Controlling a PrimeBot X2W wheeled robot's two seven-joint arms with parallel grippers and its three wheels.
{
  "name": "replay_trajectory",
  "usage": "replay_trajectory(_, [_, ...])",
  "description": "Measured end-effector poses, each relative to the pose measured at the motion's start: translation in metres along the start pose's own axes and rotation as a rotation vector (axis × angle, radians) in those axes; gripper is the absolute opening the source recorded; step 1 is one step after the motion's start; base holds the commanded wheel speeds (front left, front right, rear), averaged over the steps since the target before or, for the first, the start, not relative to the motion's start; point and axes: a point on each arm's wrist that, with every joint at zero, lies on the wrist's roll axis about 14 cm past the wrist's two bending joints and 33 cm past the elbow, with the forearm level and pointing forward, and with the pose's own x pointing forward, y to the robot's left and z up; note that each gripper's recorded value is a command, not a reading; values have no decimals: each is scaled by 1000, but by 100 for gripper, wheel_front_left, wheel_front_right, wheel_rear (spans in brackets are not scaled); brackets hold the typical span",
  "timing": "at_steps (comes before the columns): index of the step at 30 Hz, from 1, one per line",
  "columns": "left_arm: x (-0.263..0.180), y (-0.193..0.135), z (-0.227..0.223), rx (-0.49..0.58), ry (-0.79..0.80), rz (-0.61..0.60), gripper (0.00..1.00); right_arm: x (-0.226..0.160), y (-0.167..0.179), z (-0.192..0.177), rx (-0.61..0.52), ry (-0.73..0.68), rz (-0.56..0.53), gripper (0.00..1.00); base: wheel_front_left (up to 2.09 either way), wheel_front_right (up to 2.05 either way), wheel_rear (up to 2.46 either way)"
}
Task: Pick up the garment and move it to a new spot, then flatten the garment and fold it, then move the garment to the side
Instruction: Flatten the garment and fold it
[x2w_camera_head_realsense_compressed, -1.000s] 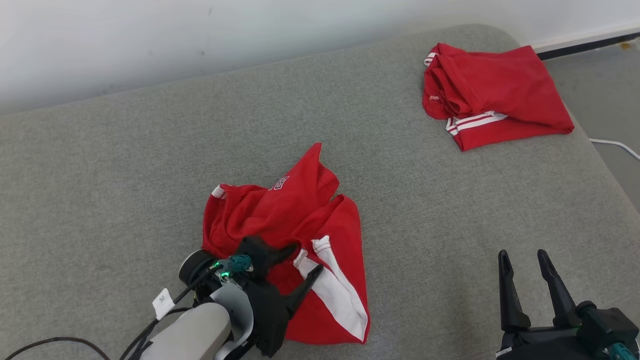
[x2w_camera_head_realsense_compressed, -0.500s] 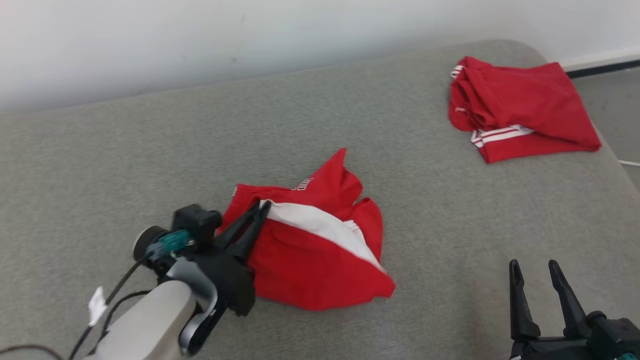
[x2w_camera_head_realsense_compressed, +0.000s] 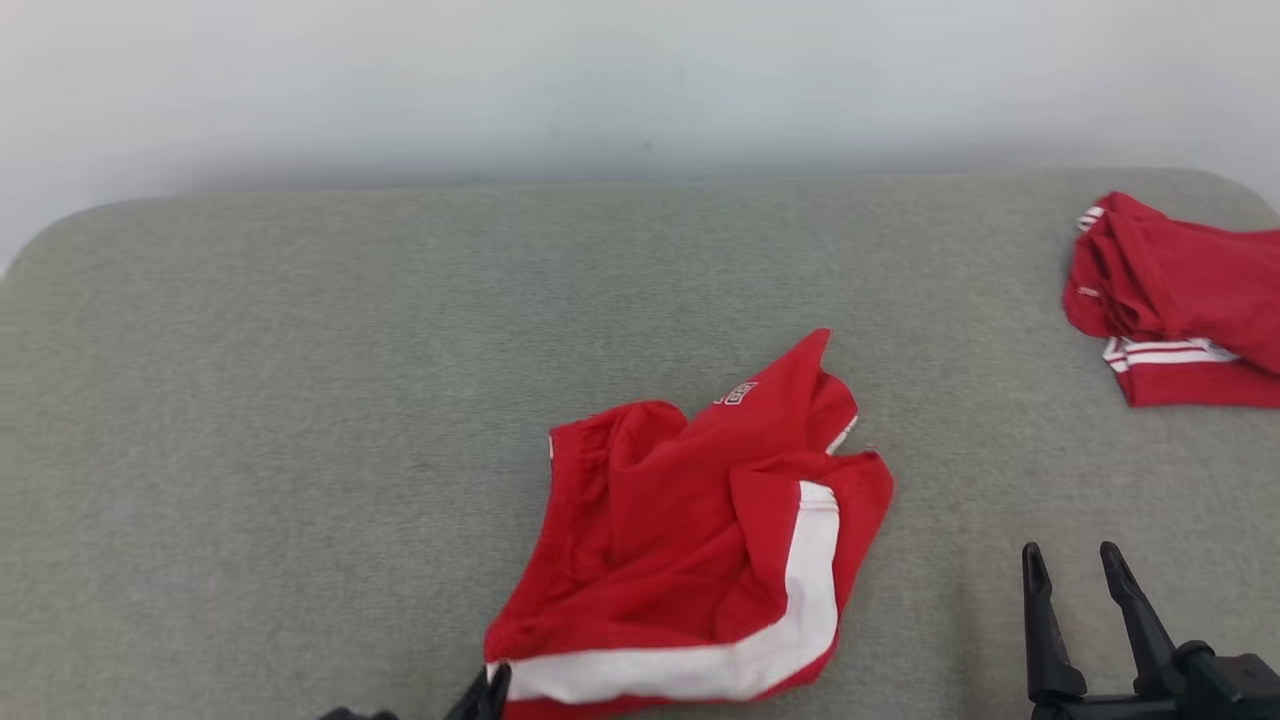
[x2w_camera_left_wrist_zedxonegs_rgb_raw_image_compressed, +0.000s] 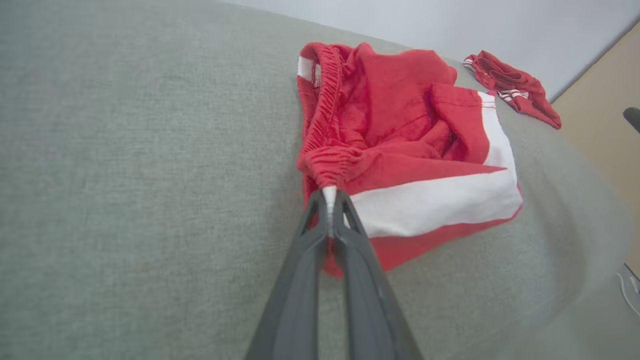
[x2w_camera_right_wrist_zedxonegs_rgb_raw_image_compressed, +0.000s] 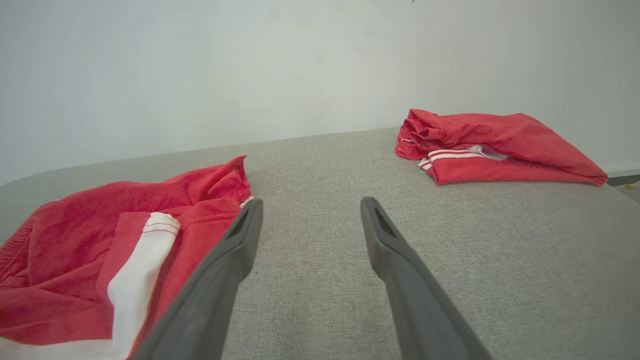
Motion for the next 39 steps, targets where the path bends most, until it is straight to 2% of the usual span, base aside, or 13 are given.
replay_trajectory(3, [-19, 5, -15, -61, 23, 58, 0, 5, 11, -1, 0, 1, 35, 100, 0, 0, 0])
replay_trajectory(4, [-22, 6, -19, -81, 26, 73, 44, 7, 13, 0, 0, 0, 44, 100, 0, 0, 0])
replay_trajectory(5, [-26, 7, -23, -82, 34, 84, 100, 7, 16, 0, -1, -2, 54, 100, 0, 0, 0])
replay_trajectory(9, [-30, 14, -17, -63, 0, 110, 100, 8, 23, 5, -3, -14, 78, 100, 0, 0, 0])
replay_trajectory(10, [-27, 19, 3, -79, -72, 133, 100, 7, 25, 7, -5, -21, 84, 100, 0, 0, 0])
replay_trajectory(14, [-32, 46, 62, 2, -264, 220, 100, 4, 30, 12, 0, -34, 102, 100, 0, 0, 0])
replay_trajectory(20, [-55, 79, 100, 114, -386, 345, 100, -3, 31, 11, 6, -31, 109, 100, 0, 0, 0])
replay_trajectory(27, [-72, 94, 94, 156, -380, 409, 100, -7, 59, 1, -1, 5, 208, 100, 0, 0, 0])
replay_trajectory(34, [-75, 92, 90, 160, -378, 418, 100, 11, 100, -14, -30, 70, 362, 100, 0, 0, 0])
replay_trajectory(39, [-81, 94, 90, 152, -385, 439, 100, 27, 113, -32, -52, 144, 407, 100, 0, 0, 0])
